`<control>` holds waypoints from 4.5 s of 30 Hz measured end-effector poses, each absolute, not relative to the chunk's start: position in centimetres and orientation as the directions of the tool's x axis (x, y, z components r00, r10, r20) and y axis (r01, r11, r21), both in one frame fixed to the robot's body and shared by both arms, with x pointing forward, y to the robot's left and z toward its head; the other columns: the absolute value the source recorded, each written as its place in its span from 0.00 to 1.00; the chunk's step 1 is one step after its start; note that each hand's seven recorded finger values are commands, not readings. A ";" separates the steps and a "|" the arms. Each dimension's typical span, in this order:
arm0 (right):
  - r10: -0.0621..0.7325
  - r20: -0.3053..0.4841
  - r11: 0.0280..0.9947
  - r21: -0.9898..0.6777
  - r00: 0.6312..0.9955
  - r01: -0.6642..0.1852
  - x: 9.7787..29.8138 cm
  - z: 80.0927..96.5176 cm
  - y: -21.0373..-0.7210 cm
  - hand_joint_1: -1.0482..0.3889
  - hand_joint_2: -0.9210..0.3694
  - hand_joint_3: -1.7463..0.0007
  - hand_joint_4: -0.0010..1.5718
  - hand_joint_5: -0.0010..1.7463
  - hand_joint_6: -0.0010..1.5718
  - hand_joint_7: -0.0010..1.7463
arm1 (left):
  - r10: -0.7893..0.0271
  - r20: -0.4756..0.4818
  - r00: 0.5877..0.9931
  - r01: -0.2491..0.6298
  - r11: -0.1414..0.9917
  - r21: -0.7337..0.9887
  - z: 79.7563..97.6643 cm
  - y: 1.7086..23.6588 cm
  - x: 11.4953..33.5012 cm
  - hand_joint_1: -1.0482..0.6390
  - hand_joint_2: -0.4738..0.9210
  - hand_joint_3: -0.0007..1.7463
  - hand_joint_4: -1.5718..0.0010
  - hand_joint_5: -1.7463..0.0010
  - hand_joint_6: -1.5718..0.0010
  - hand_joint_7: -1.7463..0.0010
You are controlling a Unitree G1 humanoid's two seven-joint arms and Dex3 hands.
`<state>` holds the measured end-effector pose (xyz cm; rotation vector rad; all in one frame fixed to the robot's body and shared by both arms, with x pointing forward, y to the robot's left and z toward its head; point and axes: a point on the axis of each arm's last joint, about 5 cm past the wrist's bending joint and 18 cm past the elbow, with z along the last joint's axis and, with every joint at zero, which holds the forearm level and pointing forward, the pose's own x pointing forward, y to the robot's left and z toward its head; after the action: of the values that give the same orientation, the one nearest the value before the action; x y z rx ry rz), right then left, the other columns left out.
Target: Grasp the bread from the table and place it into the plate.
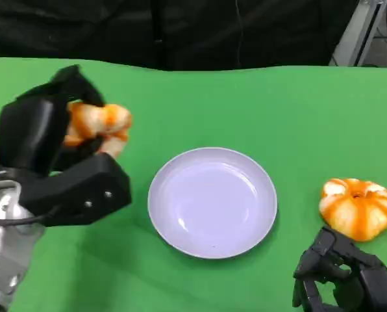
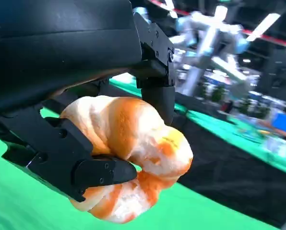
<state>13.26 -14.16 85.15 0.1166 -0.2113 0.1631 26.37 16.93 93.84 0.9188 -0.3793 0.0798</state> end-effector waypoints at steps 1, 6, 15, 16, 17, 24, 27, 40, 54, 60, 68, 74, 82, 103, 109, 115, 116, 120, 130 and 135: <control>0.149 0.218 0.980 0.098 0.965 -0.173 13.3 85.1 -14.2 0.62 0.31 0.27 0.53 1.00 0.47 0.91 | -0.097 0.352 0.931 -0.224 0.609 0.761 93.9 16.9 26.4 0.62 0.76 0.58 0.49 0.00 0.61 0.00; 0.148 0.218 0.980 0.097 0.965 -0.172 13.2 85.2 -14.1 0.61 0.31 0.28 0.52 1.00 0.47 0.91 | -0.172 0.325 0.930 -0.156 0.615 0.773 93.7 14.7 26.1 0.58 0.75 0.58 0.49 0.00 0.60 0.00; 0.135 0.210 0.982 0.099 0.968 -0.159 13.0 85.1 -14.0 0.61 0.32 0.27 0.52 1.00 0.47 0.92 | -0.296 0.346 0.890 -0.074 0.656 0.751 93.8 10.1 25.9 0.57 0.76 0.57 0.50 0.00 0.60 0.00; 0.133 0.210 0.983 0.099 0.969 -0.157 13.0 85.1 -14.0 0.61 0.32 0.27 0.52 1.00 0.47 0.92 | -0.308 0.340 0.889 -0.061 0.655 0.753 93.7 9.7 25.9 0.57 0.76 0.57 0.50 0.00 0.60 0.00; 0.132 0.211 0.983 0.101 0.969 -0.156 13.0 85.1 -14.0 0.61 0.32 0.27 0.52 1.00 0.47 0.92 | -0.320 0.332 0.887 -0.047 0.653 0.756 93.6 9.3 25.9 0.58 0.75 0.56 0.50 0.00 0.60 0.00; 0.128 0.220 0.982 0.106 0.967 -0.154 13.0 85.2 -13.8 0.60 0.31 0.29 0.52 1.00 0.47 0.91 | -0.377 0.302 0.876 0.013 0.643 0.766 93.0 7.2 26.2 0.59 0.75 0.54 0.51 0.00 0.61 0.00; 0.122 0.230 0.982 0.112 0.965 -0.151 12.9 85.4 -13.5 0.60 0.31 0.29 0.52 1.00 0.47 0.91 | -0.401 0.275 0.874 0.038 0.619 0.784 92.3 6.4 26.5 0.59 0.76 0.52 0.52 0.00 0.62 0.00; 0.123 0.231 0.981 0.117 0.965 -0.153 12.7 85.5 -13.2 0.62 0.32 0.27 0.53 1.00 0.48 0.90 | -0.418 0.154 0.895 0.159 0.624 0.765 88.6 5.9 27.3 0.51 1.00 0.18 0.58 0.55 0.44 0.80; 0.124 0.223 0.981 0.120 0.967 -0.154 12.6 85.5 -13.2 0.61 0.32 0.27 0.53 1.00 0.48 0.90 | -0.552 -0.087 0.829 0.378 0.440 0.815 88.8 7.7 28.1 0.03 1.00 0.32 1.00 1.00 0.92 1.00; 0.126 0.225 0.980 0.120 0.966 -0.156 12.6 85.5 -13.2 0.61 0.32 0.27 0.53 1.00 0.47 0.91 | -0.554 -0.103 0.826 0.381 0.414 0.827 88.6 8.0 28.1 0.00 1.00 0.35 1.00 1.00 0.96 1.00; 0.131 0.225 0.980 0.119 0.965 -0.161 12.6 85.5 -13.2 0.61 0.32 0.27 0.53 1.00 0.47 0.90 | -0.554 -0.078 0.829 0.364 0.428 0.827 88.5 8.9 27.7 0.00 1.00 0.36 1.00 1.00 0.94 0.99; 0.133 0.227 0.980 0.119 0.965 -0.163 12.7 85.5 -13.1 0.62 0.32 0.28 0.53 1.00 0.47 0.90 | -0.547 -0.017 0.837 0.343 0.500 0.795 88.7 9.4 27.3 0.02 1.00 0.35 1.00 1.00 0.92 0.99; 0.130 0.222 0.981 0.116 0.966 -0.158 12.7 85.4 -13.3 0.62 0.31 0.28 0.53 1.00 0.48 0.90 | -0.494 0.197 0.847 0.235 0.680 0.694 90.0 12.0 26.4 0.04 1.00 0.37 1.00 1.00 0.90 0.98; 0.137 0.233 0.980 0.112 0.963 -0.166 13.1 85.4 -13.5 0.62 0.30 0.29 0.53 1.00 0.47 0.90 | -0.431 0.159 0.888 0.460 0.845 -0.274 92.6 19.6 19.9 0.55 0.84 0.55 0.50 0.03 0.50 0.19; 0.136 0.234 0.980 0.109 0.963 -0.165 13.3 85.4 -13.6 0.62 0.31 0.28 0.53 1.00 0.47 0.90 | -0.448 0.090 0.890 0.443 0.798 -0.408 92.4 22.2 16.7 0.55 0.78 0.66 0.46 0.00 0.53 0.02; 0.140 0.225 0.980 0.109 0.964 -0.168 13.3 85.2 -13.7 0.62 0.31 0.28 0.53 1.00 0.47 0.90 | -0.477 0.047 0.878 0.433 0.746 -0.506 90.5 23.8 14.1 0.52 0.81 0.61 0.45 0.00 0.53 0.00; 0.142 0.226 0.980 0.108 0.964 -0.170 13.3 85.2 -13.7 0.62 0.31 0.28 0.53 1.00 0.47 0.90 | -0.477 0.046 0.877 0.433 0.746 -0.506 90.4 23.9 14.0 0.51 0.81 0.59 0.45 0.00 0.53 0.00; 0.142 0.227 0.980 0.105 0.963 -0.170 13.4 85.2 -13.8 0.62 0.31 0.27 0.53 1.00 0.48 0.90 | -0.509 0.045 0.860 0.428 0.669 -0.608 88.3 25.0 12.9 0.50 0.84 0.53 0.47 0.00 0.54 0.01; 0.148 0.231 0.980 0.098 0.961 -0.175 13.5 85.2 -14.0 0.62 0.31 0.27 0.53 1.00 0.48 0.89 | -0.529 -0.006 0.849 0.401 0.651 -0.645 86.0 25.9 11.6 0.50 0.85 0.50 0.47 0.00 0.54 0.01; 0.154 0.231 0.979 0.096 0.961 -0.180 13.4 85.1 -14.0 0.61 0.32 0.27 0.53 1.00 0.48 0.90 | -0.508 -0.046 0.860 0.363 0.672 -0.646 84.7 25.9 11.9 0.51 0.85 0.52 0.46 0.00 0.56 0.00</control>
<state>13.40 -14.00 85.13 0.1164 -0.2246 0.1691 11.88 25.92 84.71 -0.6737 0.2300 -0.4951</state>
